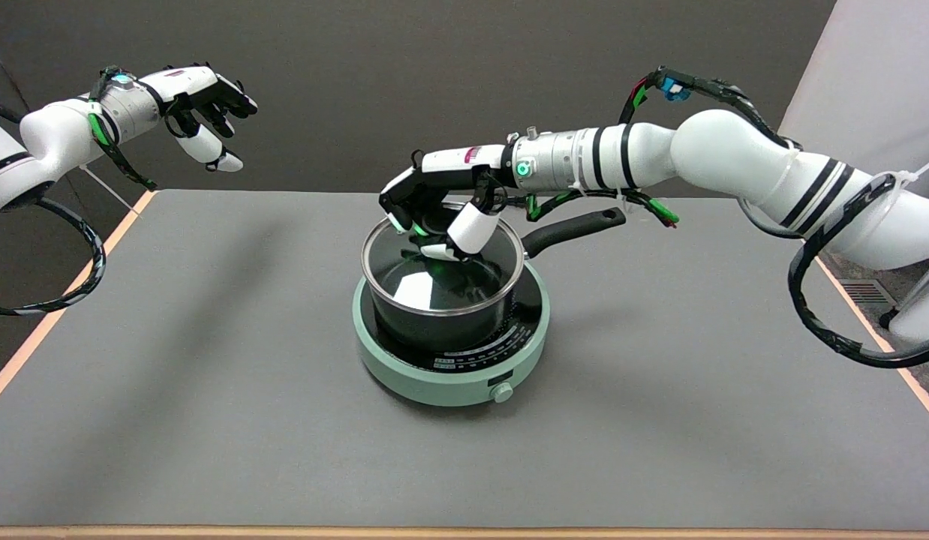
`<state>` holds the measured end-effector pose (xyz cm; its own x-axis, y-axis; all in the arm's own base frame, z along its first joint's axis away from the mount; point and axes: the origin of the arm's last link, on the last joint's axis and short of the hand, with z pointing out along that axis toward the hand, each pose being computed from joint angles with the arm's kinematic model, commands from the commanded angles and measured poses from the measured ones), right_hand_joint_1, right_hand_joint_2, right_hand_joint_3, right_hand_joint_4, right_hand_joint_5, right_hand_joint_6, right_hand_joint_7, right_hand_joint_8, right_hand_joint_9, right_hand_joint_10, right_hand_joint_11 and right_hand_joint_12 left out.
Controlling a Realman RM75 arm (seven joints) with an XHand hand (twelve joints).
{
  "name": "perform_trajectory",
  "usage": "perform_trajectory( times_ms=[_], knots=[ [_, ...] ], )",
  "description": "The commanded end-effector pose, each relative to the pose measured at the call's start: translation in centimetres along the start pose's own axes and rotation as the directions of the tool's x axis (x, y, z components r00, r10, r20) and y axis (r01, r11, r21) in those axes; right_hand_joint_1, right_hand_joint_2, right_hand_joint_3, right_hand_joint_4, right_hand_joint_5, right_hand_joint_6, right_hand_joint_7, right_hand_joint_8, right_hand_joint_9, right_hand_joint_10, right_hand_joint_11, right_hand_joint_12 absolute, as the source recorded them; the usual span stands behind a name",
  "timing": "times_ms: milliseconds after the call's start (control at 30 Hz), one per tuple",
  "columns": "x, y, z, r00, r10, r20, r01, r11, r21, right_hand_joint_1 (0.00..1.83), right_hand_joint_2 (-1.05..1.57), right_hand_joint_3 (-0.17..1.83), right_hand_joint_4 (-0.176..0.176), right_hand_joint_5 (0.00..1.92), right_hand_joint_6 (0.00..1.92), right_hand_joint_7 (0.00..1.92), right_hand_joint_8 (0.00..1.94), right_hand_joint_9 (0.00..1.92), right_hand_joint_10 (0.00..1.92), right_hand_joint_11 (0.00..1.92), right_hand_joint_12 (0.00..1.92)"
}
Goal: Place the pot lid onto the pot.
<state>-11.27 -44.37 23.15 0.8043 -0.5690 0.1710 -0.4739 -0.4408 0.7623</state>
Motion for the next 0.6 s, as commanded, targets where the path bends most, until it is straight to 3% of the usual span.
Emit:
perform_trajectory(
  times_ms=[33, 67, 100, 167, 200, 267, 467, 533, 600],
  knots=[
    [0.1, 0.3, -0.5, 1.0, -0.023, 0.009, 0.023, 1.0, -0.012, 1.25, 1.06, 0.72, 0.146, 0.4, 1.65, 0.54, 1.93, 0.4, 1.92, 0.09, 1.92],
    [0.3, 0.2, -0.6, 1.0, -0.025, 0.006, 0.026, 1.0, -0.012, 1.25, 1.08, 0.68, 0.173, 0.4, 1.55, 0.52, 1.91, 0.43, 1.92, 0.06, 1.92],
    [0.4, 0.2, -0.6, 1.0, -0.027, 0.006, 0.027, 1.0, -0.012, 1.24, 1.12, 0.58, 0.176, 0.4, 1.44, 0.52, 1.87, 0.44, 1.92, 0.05, 1.92],
    [0.6, 0.1, -0.7, 0.999, -0.039, 0.003, 0.039, 0.999, -0.014, 1.25, 1.15, 0.44, 0.146, 0.48, 1.28, 0.55, 1.76, 0.46, 1.92, 0.07, 1.92],
    [0.8, 0.1, -0.7, 0.999, -0.047, 0.001, 0.047, 0.999, -0.016, 1.25, 1.17, 0.39, 0.114, 0.53, 1.2, 0.55, 1.74, 0.44, 1.92, 0.06, 1.92],
    [1.1, -0.1, -0.7, 0.999, -0.055, -0.002, 0.054, 0.998, -0.016, 0.97, 0.77, 0.9, 0.09, 0.55, 0.95, 0.59, 1.32, 0.52, 1.84, 0.2, 1.92],
    [1.8, -0.2, -1.1, 0.998, -0.065, -0.015, 0.065, 0.998, -0.018, 0.98, 0.6, 0.88, 0.027, 0.71, 0.51, 0.73, 0.83, 0.76, 1.25, 0.33, 1.92],
    [2.0, -0.2, -1.3, 0.998, -0.065, -0.019, 0.065, 0.998, -0.019, 1.0, 0.59, 0.87, 0.023, 0.7, 0.42, 0.77, 0.68, 0.82, 1.05, 0.42, 1.92],
    [2.2, -0.2, -1.6, 0.998, -0.064, -0.024, 0.063, 0.998, -0.019, 1.03, 0.56, 0.96, 0.032, 0.62, 0.28, 0.82, 0.41, 0.84, 0.87, 0.61, 1.73]
  ],
)
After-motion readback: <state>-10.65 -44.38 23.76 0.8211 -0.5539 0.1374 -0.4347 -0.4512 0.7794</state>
